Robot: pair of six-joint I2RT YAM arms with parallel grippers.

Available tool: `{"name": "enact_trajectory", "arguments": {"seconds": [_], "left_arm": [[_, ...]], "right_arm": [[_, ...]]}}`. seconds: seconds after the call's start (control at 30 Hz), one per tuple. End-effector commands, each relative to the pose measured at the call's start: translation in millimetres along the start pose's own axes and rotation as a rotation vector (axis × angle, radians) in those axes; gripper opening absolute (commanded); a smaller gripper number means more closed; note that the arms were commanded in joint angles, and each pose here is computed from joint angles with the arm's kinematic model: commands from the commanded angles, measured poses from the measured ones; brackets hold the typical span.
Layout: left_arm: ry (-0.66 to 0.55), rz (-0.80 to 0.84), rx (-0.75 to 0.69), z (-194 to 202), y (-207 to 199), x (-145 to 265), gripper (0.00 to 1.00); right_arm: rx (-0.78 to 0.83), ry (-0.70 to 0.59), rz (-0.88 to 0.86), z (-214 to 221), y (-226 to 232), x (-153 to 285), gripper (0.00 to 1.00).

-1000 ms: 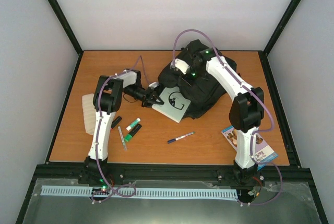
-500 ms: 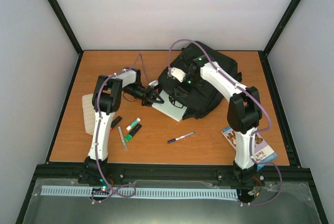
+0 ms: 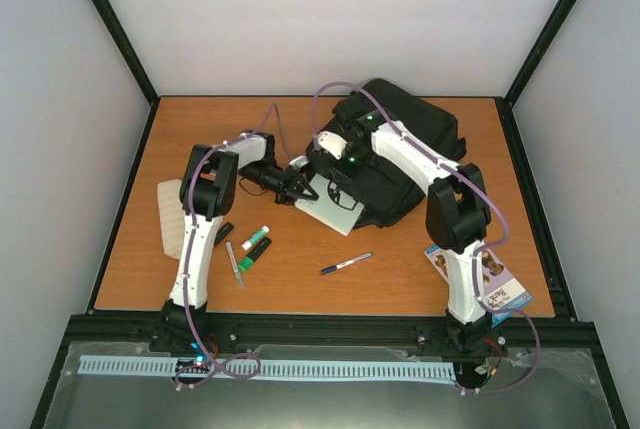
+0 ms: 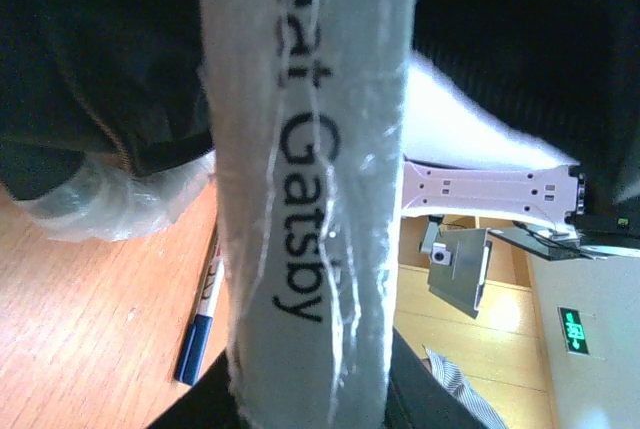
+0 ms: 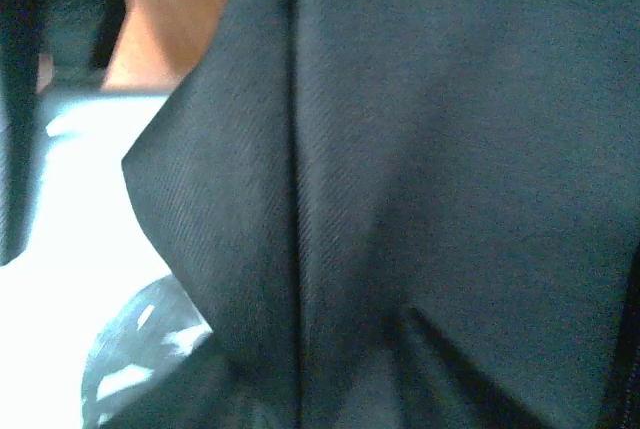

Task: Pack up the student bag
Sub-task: Place the book in the student bag.

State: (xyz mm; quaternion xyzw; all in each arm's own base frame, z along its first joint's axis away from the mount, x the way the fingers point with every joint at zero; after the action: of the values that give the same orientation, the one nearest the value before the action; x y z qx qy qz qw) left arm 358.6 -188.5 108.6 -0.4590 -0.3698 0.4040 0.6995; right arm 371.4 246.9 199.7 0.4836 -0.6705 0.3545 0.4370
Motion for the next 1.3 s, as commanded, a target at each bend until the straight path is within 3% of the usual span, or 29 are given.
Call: {"name": "enact_trajectory", "arguments": {"seconds": [0.0, 0.07, 0.3, 0.47, 0.6, 0.7, 1.0, 1.27], "left_arm": [[-0.033, 0.079, -0.171, 2.3, -42.0, -5.0, 0.01], [-0.031, 0.075, -0.168, 2.5, -40.8, -5.2, 0.01], [-0.029, 0.041, -0.182, -15.5, -40.0, -1.8, 0.01], [-0.018, -0.048, -0.177, -28.1, -41.1, 2.3, 0.31], [-0.018, -0.090, -0.134, -19.5, -40.4, 5.1, 0.42], [-0.032, -0.125, -0.105, -7.4, -41.5, 7.2, 0.56], [-0.209, -0.467, -0.145, 23.2, -66.1, 14.0, 0.66], [-0.393, -0.737, -0.187, 46.8, -63.5, 27.6, 0.69]], "right_arm": [[0.012, -0.028, 0.078, -19.0, -15.5, 3.8, 0.16], [0.035, -0.075, 0.079, -28.5, -16.2, 17.0, 0.03], [0.106, -0.212, -0.032, -40.4, 3.3, 57.6, 0.03], [0.176, -0.203, -0.106, -31.2, 21.0, 73.9, 0.03], [0.186, -0.178, -0.082, -28.6, 18.5, 76.2, 0.03], [0.167, -0.178, -0.050, -27.2, 10.3, 77.7, 0.03], [0.134, -0.210, -0.037, -25.9, 5.2, 87.9, 0.03], [0.145, -0.217, -0.034, -23.8, 9.1, 97.0, 0.03]]}}
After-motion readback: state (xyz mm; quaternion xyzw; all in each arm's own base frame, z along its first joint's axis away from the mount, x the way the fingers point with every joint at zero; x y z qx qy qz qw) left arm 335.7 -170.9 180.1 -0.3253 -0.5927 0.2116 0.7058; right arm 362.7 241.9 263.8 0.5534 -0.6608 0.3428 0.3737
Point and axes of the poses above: each gripper's point midway between its finger pads, its own x axis back along the fingers, its own y axis along the line the jaws close on, z = x × y, the point moved 9 cm from there along x, back along the fingers, and after that the axes turned 11 degrees about x, right-handed, at the moved point
